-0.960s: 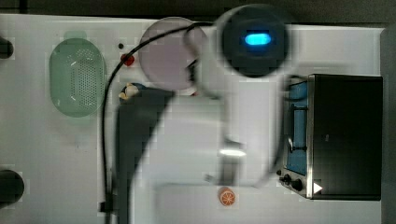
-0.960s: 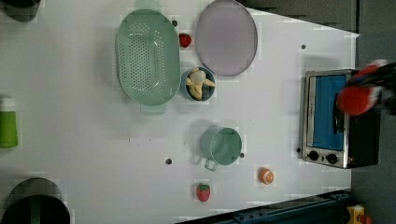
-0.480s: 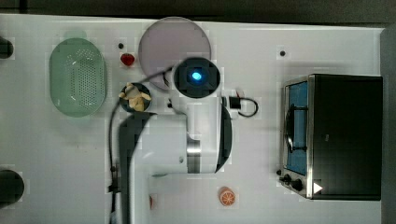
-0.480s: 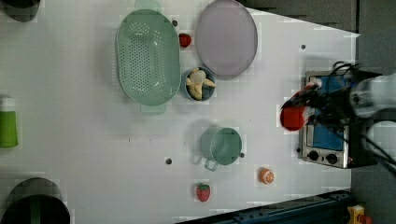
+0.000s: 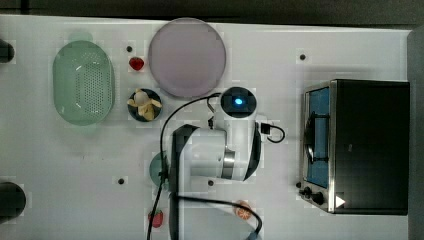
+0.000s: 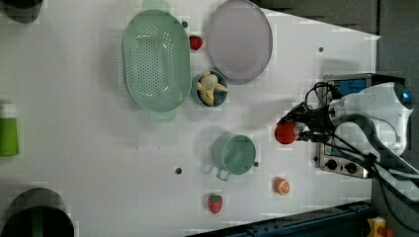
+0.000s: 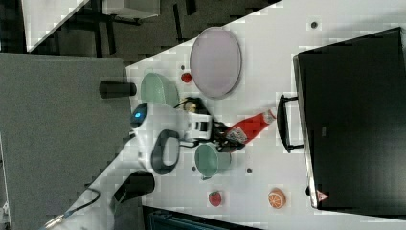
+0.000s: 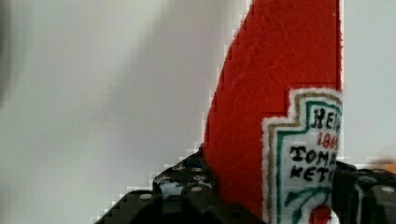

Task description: Pick Ketchup from oven and place it on table.

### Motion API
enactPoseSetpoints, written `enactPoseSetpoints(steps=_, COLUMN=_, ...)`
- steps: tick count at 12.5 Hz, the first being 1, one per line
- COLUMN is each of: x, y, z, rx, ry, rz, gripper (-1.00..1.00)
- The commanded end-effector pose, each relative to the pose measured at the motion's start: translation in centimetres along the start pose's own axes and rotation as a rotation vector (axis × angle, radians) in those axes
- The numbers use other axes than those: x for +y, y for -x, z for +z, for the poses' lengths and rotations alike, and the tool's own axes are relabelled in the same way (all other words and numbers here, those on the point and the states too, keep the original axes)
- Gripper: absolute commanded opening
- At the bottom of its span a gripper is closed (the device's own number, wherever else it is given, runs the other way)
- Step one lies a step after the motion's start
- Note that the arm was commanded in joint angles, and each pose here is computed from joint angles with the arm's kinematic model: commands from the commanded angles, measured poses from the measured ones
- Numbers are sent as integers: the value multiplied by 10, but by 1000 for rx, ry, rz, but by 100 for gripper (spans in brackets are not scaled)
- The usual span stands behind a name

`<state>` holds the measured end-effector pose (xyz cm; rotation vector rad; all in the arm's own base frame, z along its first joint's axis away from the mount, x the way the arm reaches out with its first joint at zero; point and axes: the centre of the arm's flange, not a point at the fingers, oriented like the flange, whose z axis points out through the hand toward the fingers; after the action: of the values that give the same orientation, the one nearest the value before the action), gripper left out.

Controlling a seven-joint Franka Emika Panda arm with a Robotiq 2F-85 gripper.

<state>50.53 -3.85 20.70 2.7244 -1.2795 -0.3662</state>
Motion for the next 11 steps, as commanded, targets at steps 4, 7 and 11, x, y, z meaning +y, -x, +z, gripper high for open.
enactPoseSetpoints(steps=4, x=-32, y=-3, z=8, rx=101, ry=-105, rz=-29, gripper=73)
enactPoseSetpoints(steps=7, x=-38, y=-5, z=-26, rx=133, ry=-152, rz=-28, gripper=100)
enactPoseSetpoints(steps=11, x=-37, y=0, z=-139, rx=174, ry=-243, rz=-31, gripper=100)
